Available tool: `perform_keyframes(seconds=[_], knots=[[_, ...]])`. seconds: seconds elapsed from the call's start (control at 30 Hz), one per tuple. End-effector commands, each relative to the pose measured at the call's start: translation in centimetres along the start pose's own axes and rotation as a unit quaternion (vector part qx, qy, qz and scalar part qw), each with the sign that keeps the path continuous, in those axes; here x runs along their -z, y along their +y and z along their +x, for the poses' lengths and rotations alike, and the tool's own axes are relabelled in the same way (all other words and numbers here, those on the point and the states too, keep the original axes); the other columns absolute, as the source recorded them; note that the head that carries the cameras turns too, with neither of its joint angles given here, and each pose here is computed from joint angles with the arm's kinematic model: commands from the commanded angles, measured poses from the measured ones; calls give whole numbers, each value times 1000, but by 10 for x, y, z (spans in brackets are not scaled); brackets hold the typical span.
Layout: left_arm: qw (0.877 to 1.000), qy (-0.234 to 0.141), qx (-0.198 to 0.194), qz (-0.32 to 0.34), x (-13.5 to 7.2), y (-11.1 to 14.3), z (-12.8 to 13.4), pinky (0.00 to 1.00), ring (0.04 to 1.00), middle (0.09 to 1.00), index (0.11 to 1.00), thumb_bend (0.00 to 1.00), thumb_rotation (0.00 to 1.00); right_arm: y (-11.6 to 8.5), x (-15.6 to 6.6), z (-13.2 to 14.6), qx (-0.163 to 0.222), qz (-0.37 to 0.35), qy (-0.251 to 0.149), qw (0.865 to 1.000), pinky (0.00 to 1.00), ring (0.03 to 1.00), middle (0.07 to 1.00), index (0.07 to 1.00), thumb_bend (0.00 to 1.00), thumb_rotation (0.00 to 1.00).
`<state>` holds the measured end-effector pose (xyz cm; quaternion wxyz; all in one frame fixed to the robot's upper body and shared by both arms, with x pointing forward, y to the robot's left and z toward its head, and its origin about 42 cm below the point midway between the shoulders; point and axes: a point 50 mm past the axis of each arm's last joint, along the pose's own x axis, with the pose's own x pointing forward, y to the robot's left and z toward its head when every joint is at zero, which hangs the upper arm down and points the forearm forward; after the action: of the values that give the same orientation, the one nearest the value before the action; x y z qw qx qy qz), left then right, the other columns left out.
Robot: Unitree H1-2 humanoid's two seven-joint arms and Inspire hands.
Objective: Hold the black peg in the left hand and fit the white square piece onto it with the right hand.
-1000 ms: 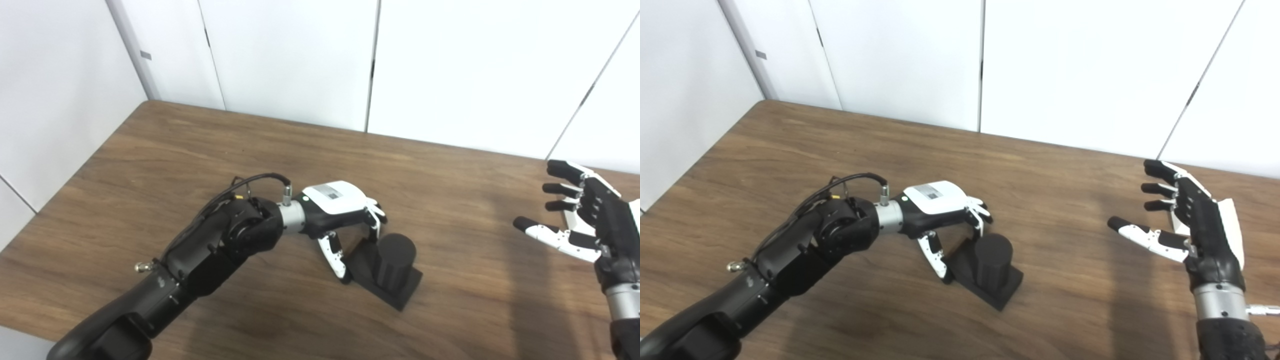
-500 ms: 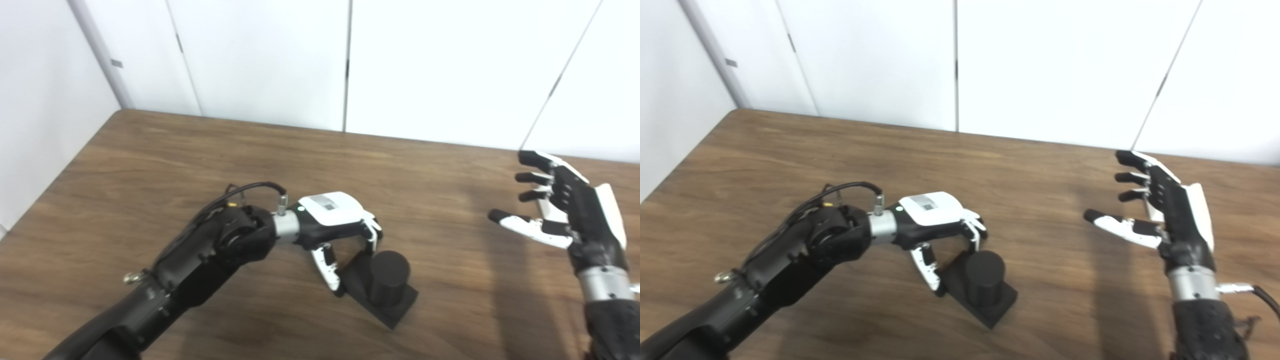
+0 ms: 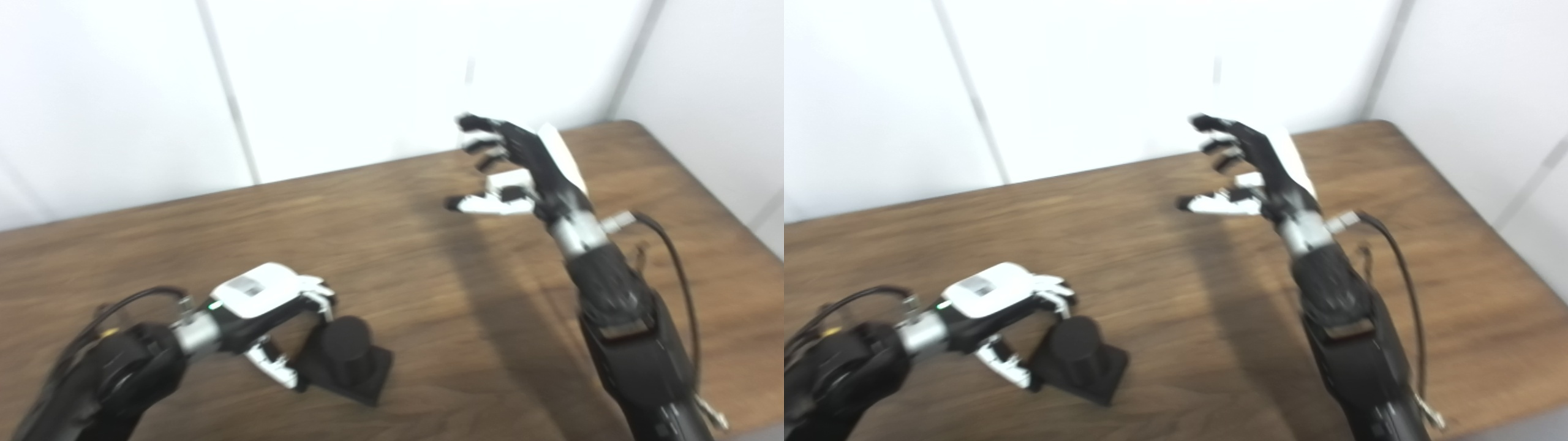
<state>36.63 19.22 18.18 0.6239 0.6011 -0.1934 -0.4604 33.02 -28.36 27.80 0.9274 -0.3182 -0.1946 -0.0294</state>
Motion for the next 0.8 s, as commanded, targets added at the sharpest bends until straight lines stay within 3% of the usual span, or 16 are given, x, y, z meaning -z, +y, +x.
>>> perform_keyframes(seconds=[0.0,0.17,0.3,0.5,0.77], knots=[[998,40,53,8,22,-21,-19,808,890,840,487,524,63,-17,-16,20,12,-28,-37,999,534,676,768,757,690,122],[998,35,53,11,30,-27,-27,788,880,837,488,524,62,-34,-12,55,5,-81,-20,996,524,670,776,755,689,49],[998,40,57,4,33,-29,-31,810,883,836,488,524,60,-44,0,80,-24,-159,4,987,545,674,751,741,728,60],[998,38,55,1,36,-34,-34,817,885,835,488,524,64,-61,16,98,-93,-275,42,956,693,841,856,716,731,107],[998,35,42,1,40,-39,-36,799,878,836,488,524,65,-77,39,122,-143,-341,90,925,728,884,899,737,743,146]])
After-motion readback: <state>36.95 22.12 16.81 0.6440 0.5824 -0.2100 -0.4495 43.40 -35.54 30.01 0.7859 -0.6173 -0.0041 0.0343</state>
